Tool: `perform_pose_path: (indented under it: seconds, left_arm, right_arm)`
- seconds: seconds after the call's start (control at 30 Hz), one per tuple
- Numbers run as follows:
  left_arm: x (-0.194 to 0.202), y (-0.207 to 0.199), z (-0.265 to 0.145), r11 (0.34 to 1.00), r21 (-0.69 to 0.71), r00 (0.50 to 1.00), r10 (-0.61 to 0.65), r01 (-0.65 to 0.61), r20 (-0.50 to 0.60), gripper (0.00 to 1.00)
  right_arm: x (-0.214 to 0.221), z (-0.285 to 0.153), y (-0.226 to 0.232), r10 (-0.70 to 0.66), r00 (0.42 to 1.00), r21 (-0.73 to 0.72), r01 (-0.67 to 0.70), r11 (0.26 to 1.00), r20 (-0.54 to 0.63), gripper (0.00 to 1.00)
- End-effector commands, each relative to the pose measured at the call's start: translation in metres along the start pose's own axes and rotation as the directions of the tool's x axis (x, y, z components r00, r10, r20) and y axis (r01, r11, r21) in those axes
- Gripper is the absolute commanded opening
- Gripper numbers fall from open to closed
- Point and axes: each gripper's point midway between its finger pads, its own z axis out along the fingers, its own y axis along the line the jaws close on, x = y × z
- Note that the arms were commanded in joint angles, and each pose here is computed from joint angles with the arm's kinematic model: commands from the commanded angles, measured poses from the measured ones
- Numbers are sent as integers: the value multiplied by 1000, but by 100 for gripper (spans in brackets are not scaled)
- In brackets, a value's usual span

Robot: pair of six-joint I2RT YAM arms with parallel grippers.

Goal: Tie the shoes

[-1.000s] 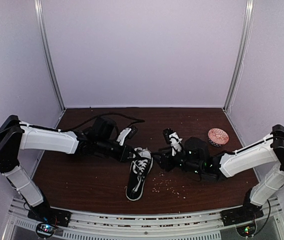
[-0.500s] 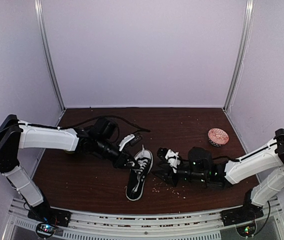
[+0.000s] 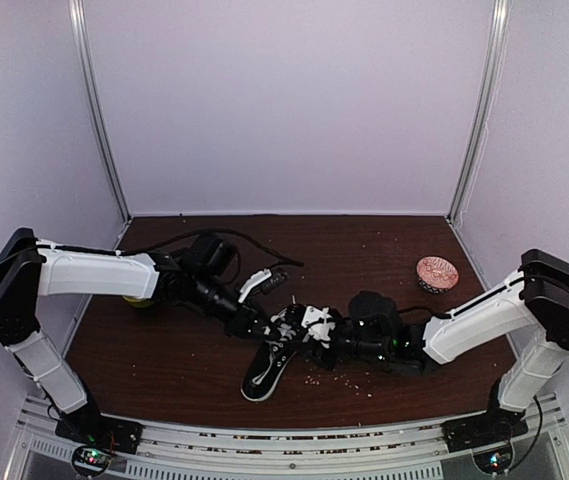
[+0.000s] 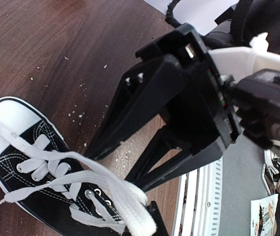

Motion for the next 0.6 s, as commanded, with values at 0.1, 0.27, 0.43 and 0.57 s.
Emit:
perform_pose_path:
  seconds: [0.1,0.27,0.43,0.57]
  left_arm:
    - [-13,-6,-1,998,44,999,42,-43,23,0]
    - [-12,-7,-1,998,49,999,41,-42,22,0]
    - [-14,-5,-1,999,38,999,38,-39,24,0]
    - [-16,0,0,999,12,999,37,-37,32,0]
  right_arm:
    - [-7,19,-2,-36,999,14,35,999,22,39]
    - [-9,31,-4,-43,999,26,42,999,28,38]
    - [-7,37,-8,-44,999,51,43,998,28,18]
    - [-1,29,-13,-22,1000,78,22,997,-7,4]
